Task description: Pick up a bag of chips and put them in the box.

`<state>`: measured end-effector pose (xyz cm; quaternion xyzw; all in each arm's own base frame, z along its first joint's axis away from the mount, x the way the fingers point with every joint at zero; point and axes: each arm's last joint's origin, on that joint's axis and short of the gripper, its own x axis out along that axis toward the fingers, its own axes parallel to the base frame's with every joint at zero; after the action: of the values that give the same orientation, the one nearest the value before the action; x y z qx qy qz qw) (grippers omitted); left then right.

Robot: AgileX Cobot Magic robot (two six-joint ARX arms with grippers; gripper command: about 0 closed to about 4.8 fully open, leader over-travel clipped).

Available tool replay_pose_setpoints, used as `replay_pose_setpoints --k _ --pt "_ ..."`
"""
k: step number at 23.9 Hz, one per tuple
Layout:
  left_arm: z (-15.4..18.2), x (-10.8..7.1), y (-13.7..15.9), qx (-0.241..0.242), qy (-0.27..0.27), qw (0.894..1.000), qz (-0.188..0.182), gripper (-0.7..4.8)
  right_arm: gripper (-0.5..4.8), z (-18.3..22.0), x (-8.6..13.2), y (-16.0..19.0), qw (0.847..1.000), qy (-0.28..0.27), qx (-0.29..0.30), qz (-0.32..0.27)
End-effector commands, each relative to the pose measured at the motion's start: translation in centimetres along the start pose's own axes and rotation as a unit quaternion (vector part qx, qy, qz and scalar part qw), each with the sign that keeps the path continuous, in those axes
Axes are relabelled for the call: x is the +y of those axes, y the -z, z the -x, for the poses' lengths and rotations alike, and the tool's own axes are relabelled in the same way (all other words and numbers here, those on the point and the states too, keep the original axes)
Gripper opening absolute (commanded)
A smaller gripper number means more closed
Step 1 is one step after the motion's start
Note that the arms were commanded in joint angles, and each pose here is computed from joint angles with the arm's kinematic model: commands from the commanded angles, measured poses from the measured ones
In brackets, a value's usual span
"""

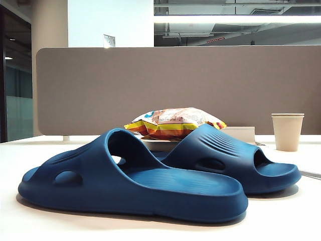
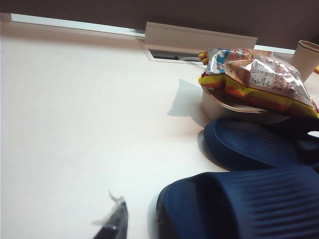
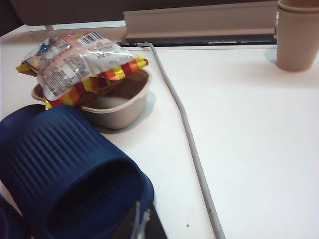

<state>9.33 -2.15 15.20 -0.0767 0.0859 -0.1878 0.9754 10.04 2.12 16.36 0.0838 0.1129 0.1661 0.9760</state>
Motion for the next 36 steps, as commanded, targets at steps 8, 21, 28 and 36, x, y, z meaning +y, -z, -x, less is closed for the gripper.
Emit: replay_pose_setpoints --k 8,21,28,36 --pt "0.0 0.02 0.08 0.004 0.0 1.0 0.002 0.75 0.22 0.16 -0.41 0.47 1.0 0.01 -0.021 -0.015" --pt "0.0 0.01 0.08 0.004 0.0 1.0 0.002 0.75 0.22 0.27 -0.41 0.57 0.999 0.01 -0.028 -0.013" --pt "0.0 0.01 0.08 0.004 0.0 1.0 0.002 0.75 0.22 0.19 -0.52 1.09 1.0 0.011 -0.022 -0.019" --pt "0.0 0.02 0.08 0.004 0.0 1.0 0.002 0.76 0.22 0.25 -0.53 1.28 1.0 0.012 -0.015 -0.021"
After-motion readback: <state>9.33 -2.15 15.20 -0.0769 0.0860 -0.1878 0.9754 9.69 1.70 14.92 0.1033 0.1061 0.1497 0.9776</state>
